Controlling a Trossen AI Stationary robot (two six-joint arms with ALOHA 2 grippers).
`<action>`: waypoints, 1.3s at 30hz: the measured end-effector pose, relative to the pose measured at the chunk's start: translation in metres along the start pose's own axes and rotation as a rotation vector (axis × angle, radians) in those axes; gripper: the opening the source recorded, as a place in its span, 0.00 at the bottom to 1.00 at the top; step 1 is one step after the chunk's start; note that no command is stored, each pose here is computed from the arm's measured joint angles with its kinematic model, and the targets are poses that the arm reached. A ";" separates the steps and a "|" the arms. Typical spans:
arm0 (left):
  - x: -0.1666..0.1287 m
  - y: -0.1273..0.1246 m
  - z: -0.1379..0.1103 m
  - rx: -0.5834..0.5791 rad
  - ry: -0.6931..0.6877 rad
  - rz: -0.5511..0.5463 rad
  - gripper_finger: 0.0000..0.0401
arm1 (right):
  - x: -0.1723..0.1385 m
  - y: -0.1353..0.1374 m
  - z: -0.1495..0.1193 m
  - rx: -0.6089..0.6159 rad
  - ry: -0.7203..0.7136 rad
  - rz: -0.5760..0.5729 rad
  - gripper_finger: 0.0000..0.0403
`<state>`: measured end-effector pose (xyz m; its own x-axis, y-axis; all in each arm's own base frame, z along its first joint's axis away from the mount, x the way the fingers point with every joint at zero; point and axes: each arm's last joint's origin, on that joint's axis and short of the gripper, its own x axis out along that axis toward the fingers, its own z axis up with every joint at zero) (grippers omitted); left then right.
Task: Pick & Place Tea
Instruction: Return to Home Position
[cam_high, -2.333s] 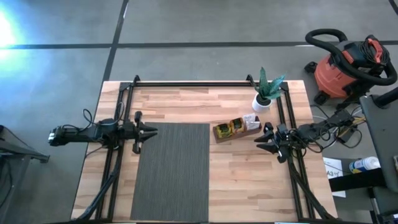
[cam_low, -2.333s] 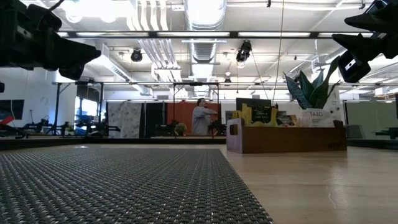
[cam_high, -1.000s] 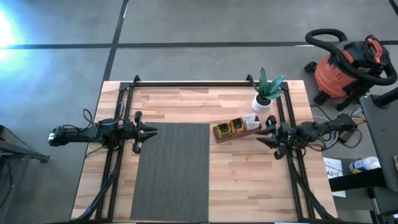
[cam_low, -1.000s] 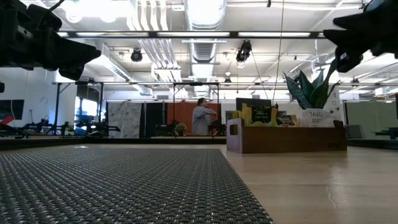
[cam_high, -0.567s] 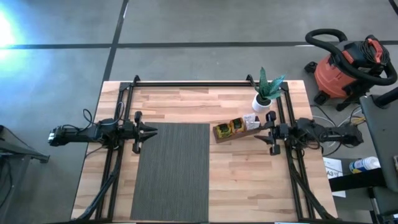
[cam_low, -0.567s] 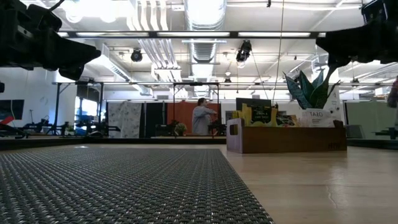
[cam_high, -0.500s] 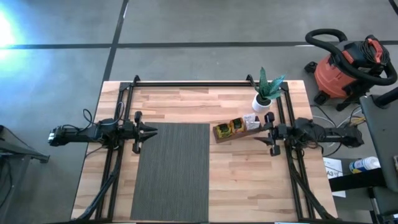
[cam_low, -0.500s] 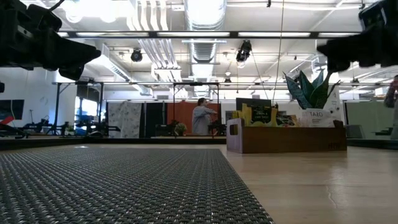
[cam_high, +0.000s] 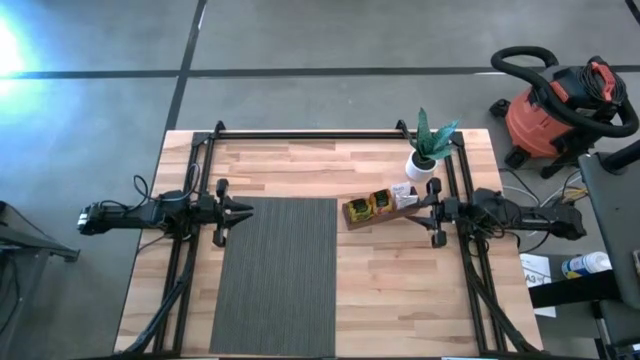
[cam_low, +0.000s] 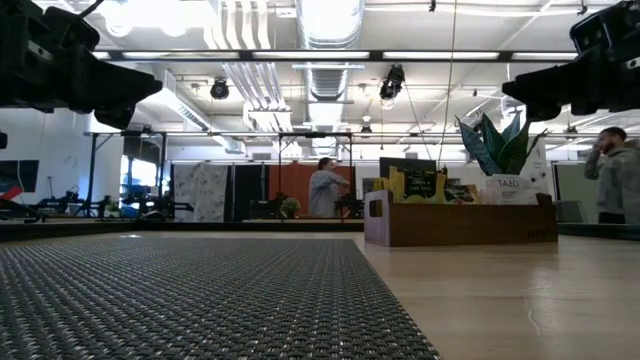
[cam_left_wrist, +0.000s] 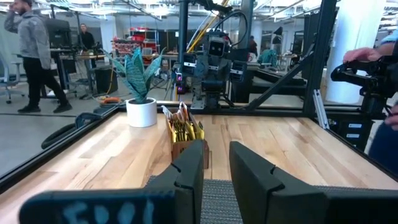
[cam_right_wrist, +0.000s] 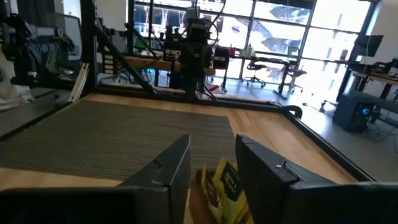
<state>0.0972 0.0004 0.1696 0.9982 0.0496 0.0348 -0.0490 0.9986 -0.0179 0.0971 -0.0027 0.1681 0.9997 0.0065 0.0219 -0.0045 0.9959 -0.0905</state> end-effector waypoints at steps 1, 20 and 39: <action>0.000 0.000 0.000 0.000 0.000 0.000 0.18 | 0.000 0.000 0.000 0.007 0.001 0.000 0.31; 0.000 0.000 0.000 0.000 0.000 -0.001 0.18 | 0.001 0.000 -0.001 0.011 0.007 0.001 0.29; 0.000 0.000 0.000 0.000 0.000 -0.001 0.18 | 0.001 0.000 -0.001 0.010 0.007 0.001 0.31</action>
<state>0.0972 0.0003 0.1697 0.9982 0.0484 0.0350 -0.0478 0.9987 -0.0179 0.0976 -0.0027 0.1674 0.9999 0.0073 0.0144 -0.0061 0.9967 -0.0808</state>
